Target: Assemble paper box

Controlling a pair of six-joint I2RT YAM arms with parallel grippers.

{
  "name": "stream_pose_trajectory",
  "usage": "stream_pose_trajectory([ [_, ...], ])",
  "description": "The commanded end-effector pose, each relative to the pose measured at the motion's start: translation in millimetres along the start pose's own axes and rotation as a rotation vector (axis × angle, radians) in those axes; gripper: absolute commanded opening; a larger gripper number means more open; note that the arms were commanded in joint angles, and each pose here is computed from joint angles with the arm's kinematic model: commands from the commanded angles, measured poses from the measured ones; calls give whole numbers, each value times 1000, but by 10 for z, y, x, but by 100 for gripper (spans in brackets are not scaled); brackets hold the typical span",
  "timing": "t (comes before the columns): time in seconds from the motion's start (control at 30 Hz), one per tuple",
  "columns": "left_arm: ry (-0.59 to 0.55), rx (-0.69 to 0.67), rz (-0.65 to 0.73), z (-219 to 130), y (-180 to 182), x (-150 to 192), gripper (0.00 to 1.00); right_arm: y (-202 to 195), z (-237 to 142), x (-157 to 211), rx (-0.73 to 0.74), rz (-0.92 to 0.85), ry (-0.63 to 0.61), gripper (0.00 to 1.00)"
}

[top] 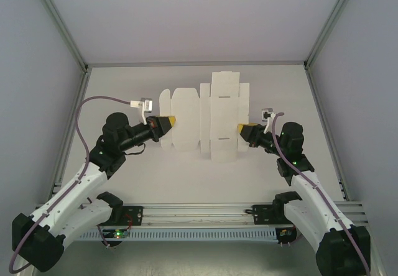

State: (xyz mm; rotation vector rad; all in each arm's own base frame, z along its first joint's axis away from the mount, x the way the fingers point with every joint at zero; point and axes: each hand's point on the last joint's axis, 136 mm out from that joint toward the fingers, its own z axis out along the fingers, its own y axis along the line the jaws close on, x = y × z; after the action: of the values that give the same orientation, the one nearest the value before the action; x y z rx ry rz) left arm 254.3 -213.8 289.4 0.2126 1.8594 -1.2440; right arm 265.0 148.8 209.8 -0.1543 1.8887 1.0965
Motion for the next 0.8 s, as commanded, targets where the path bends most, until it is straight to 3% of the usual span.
stream_pose_trajectory([
  [0.0, -63, -61, -2, -67, 69, -64, 0, -48, -14, 9, 19, -17, -5, 15],
  [0.1, -77, -63, -3, -73, 75, -77, 0, 0, 4, 47, -17, -28, 15, 5],
  [0.3, -91, -124, -26, -77, 203, -83, 3, -53, 30, 70, 14, -64, 31, 0],
  [0.33, -87, -159, -39, -83, 279, -52, 28, -54, 34, 78, 22, -81, 34, 0],
  [0.37, -84, -208, -54, -103, 371, -27, 65, -56, 39, 87, 34, -99, 41, 0],
  [0.4, -77, -272, -66, -142, 482, 6, 94, -60, 43, 87, 53, -119, 48, 0],
  [0.43, -70, -360, -66, -212, 612, 34, 100, -77, 51, 109, 80, -142, 63, 0],
  [0.53, -54, -653, -57, -545, 989, 83, 100, -112, 87, 210, 149, -253, 130, 0],
  [0.6, -30, -769, -19, -710, 1093, 79, 100, -144, 131, 294, 184, -324, 176, 0],
  [0.67, 8, -809, 15, -757, 1107, 70, 100, -187, 184, 388, 211, -393, 239, 0],
  [0.77, 69, -744, 33, -606, 1009, 62, 100, -259, 275, 446, 270, -521, 326, 0],
])
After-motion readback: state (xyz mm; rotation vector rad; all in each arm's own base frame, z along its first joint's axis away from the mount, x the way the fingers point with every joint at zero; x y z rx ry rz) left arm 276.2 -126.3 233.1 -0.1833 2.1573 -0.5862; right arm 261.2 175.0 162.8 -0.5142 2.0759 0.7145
